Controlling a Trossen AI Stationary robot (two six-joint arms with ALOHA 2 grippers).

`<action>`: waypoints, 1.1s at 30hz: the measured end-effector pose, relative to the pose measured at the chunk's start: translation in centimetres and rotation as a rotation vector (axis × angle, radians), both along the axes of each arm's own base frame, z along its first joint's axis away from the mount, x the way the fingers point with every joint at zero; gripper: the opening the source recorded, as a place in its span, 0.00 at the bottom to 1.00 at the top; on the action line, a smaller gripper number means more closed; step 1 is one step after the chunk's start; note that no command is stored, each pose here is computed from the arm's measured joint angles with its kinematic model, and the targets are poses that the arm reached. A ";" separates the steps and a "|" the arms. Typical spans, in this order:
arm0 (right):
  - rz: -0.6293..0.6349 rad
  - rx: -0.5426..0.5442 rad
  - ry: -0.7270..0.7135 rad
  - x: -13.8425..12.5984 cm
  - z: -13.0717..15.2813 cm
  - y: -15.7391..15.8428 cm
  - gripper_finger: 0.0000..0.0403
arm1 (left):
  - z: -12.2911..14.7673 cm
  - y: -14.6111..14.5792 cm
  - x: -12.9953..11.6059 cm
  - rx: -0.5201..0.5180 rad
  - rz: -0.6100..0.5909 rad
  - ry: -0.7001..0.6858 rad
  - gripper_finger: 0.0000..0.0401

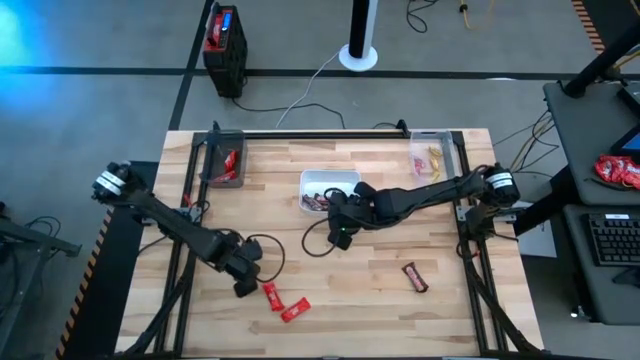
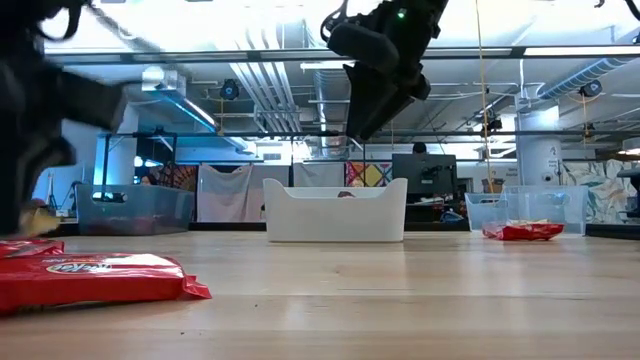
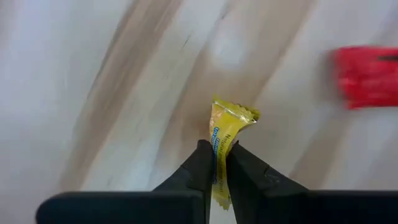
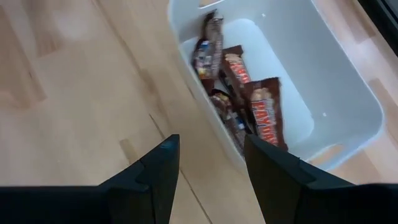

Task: Sort candy by brand, put in halloween buckets
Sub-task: Put the yellow candy into the transparent bin

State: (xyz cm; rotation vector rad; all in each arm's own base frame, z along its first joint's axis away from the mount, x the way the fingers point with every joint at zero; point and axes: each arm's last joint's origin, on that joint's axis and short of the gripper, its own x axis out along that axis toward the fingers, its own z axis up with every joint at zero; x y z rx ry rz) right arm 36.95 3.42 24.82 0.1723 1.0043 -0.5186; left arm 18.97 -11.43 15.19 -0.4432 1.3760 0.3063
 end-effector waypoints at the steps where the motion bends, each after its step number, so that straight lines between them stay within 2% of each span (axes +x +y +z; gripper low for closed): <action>1: 0.015 -0.004 0.000 0.0 -0.2 0.3 0.43 | 0.5 0.1 -0.1 0.001 -0.024 -0.031 0.05; 4: 0.091 -0.021 -0.012 -0.1 -0.9 1.6 0.43 | 2.1 0.1 0.3 -0.006 -0.118 -0.178 0.02; 8: 0.250 -0.062 -0.126 0.4 -2.6 3.8 0.43 | 4.8 0.2 1.3 0.039 -0.323 -0.478 0.02; 11: 0.374 -0.110 -0.308 0.9 -3.7 5.2 0.43 | 6.9 0.3 2.3 0.102 -0.490 -0.717 0.02; 15: 0.497 -0.180 -0.566 0.9 -4.3 6.5 0.43 | 8.7 1.1 3.8 0.191 -0.578 -0.925 0.02; 20: 0.586 -0.231 -0.758 0.5 -4.0 7.3 0.43 | 8.7 2.2 4.9 0.252 -0.622 -0.962 0.02; 24: 0.619 -0.217 -0.789 0.4 -4.0 7.4 0.43 | 8.4 2.9 5.6 0.272 -0.593 -0.960 0.02; 28: 0.637 -0.218 -0.821 0.6 -3.4 7.5 0.43 | 8.1 2.9 6.3 0.231 -0.616 -0.992 0.02; 33: 0.657 -0.240 -0.833 0.8 -2.9 7.6 0.43 | 7.6 2.7 7.0 0.229 -0.623 -0.993 0.02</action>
